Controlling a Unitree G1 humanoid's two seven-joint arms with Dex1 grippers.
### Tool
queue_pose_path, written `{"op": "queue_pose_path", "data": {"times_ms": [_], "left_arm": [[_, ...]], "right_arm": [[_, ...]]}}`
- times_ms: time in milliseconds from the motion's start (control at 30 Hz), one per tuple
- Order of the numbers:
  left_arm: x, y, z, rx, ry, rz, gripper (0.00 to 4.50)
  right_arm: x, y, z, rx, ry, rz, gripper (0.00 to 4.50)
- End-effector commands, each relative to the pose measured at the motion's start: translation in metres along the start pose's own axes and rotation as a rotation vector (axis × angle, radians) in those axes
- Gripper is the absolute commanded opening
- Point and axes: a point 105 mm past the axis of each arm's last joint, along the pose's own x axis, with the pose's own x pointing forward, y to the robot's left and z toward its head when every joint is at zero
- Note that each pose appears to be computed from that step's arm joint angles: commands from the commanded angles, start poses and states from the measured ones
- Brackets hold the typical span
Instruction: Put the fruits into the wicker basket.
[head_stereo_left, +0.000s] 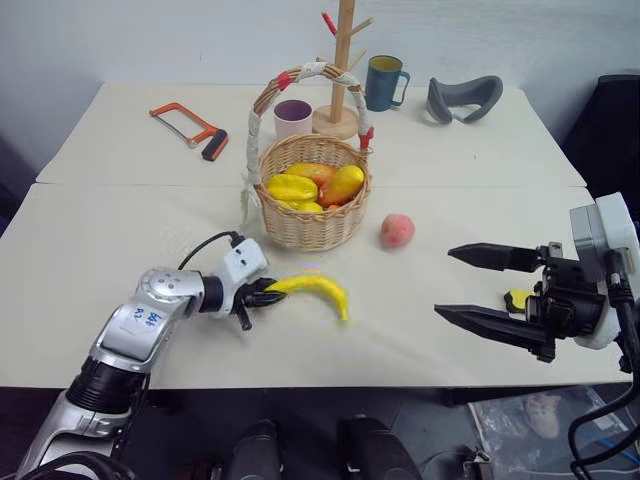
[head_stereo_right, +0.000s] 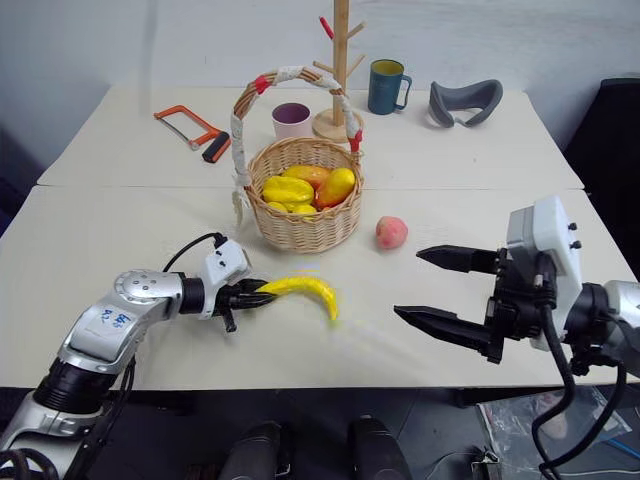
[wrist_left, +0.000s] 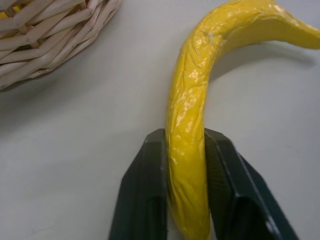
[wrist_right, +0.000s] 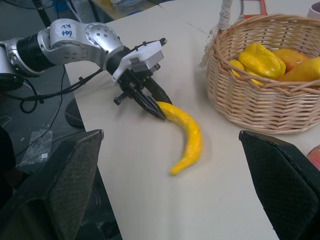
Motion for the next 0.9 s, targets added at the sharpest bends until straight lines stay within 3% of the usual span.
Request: {"op": "queue_pose_path", "data": {"times_ms": [33, 167, 267, 367, 633, 667, 900], "left_arm": [[-0.017, -0.010, 0.037, 0.056, -0.148, -0.079, 0.41], [-0.029, -0.003, 0.083, -0.049, -0.321, -0.088, 0.41], [-0.025, 0.019, 0.113, -0.125, -0.373, 0.059, 0.41], [-0.025, 0.050, 0.121, -0.172, -0.352, 0.318, 0.41], [-0.013, 0.072, 0.123, -0.416, -0.370, 0.529, 0.41], [-0.013, 0.072, 0.123, -0.420, -0.371, 0.531, 1.15], [-0.011, 0.055, 0.149, -0.320, -0.499, 0.379, 3.24]], "right_arm": [[0.000, 0.002, 0.003, -0.028, -0.010, 0.004, 4.50], [0.000, 0.001, 0.006, -0.020, -0.038, -0.002, 4.50], [0.002, -0.001, 0.006, -0.022, -0.046, -0.007, 4.50], [0.003, -0.003, 0.006, -0.031, -0.051, -0.021, 4.50], [0.008, -0.003, 0.004, -0.024, -0.077, -0.032, 4.50], [0.009, -0.003, 0.004, -0.025, -0.077, -0.032, 4.50], [0.010, -0.015, 0.000, -0.046, -0.054, -0.105, 4.50]]}}
